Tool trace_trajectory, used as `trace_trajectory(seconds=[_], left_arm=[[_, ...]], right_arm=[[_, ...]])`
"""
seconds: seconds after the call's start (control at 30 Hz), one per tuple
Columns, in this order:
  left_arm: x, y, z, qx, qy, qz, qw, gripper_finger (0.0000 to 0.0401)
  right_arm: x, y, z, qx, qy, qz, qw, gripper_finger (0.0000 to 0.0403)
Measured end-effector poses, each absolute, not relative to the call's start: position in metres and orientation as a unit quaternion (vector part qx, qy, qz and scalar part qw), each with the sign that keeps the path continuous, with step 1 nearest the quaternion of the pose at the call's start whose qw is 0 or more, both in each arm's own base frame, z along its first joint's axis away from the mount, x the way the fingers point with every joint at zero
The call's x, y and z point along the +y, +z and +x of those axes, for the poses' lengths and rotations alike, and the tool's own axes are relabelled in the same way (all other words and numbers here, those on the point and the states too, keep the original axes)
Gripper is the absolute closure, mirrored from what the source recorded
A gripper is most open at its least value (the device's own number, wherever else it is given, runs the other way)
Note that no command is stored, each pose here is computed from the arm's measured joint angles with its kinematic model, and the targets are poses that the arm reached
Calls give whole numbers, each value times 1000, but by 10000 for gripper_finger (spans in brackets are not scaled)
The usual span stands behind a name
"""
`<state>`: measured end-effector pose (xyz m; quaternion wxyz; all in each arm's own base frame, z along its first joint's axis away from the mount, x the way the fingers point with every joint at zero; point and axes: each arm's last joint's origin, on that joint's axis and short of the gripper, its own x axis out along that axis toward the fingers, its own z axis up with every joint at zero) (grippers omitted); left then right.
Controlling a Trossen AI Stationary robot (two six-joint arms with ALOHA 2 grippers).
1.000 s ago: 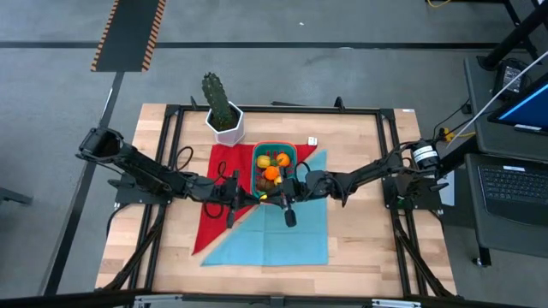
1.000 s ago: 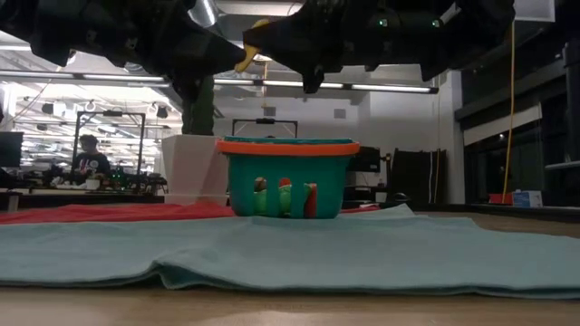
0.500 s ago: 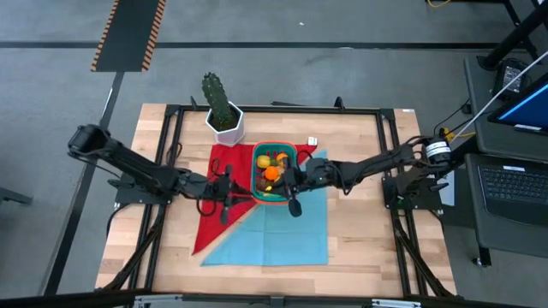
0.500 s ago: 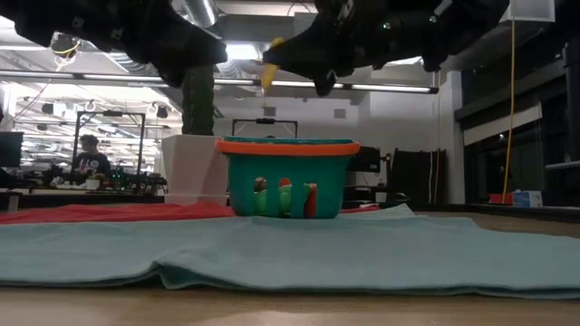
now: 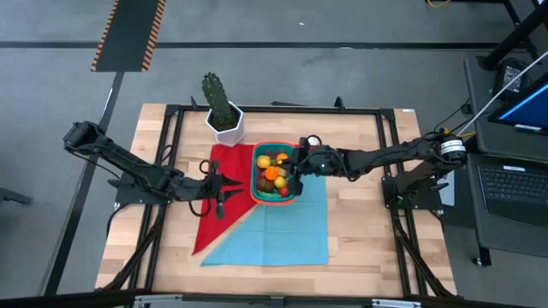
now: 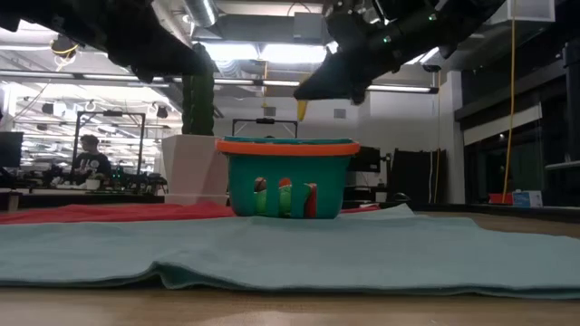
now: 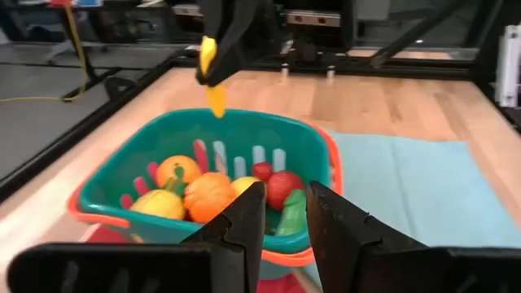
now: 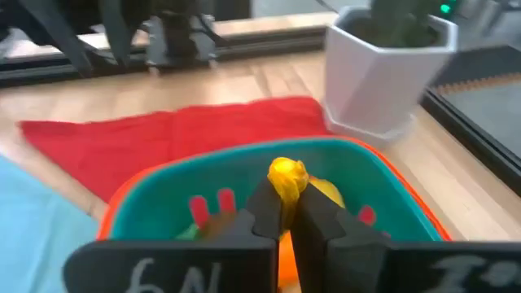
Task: Pick and placing Produce into tupperware
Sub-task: Put the corn into the basket
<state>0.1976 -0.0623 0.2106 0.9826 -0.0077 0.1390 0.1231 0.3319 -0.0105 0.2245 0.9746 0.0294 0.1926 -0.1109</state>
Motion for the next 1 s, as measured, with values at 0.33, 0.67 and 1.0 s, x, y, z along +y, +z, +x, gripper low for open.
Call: trace_trajectory(seconds=[0.33,0.67,1.0], left_arm=[[-61,209,197,146,133,-10,980,304],[-61,207,196,154,133,-6,979,304],[-61,203,195,173,131,3,976,327]], right_arm=[[-17,220,326,234,-161,88,955,389],[-20,249,335,316,-192,197,908,389],[-21,226,359,351,-202,208,891,389]])
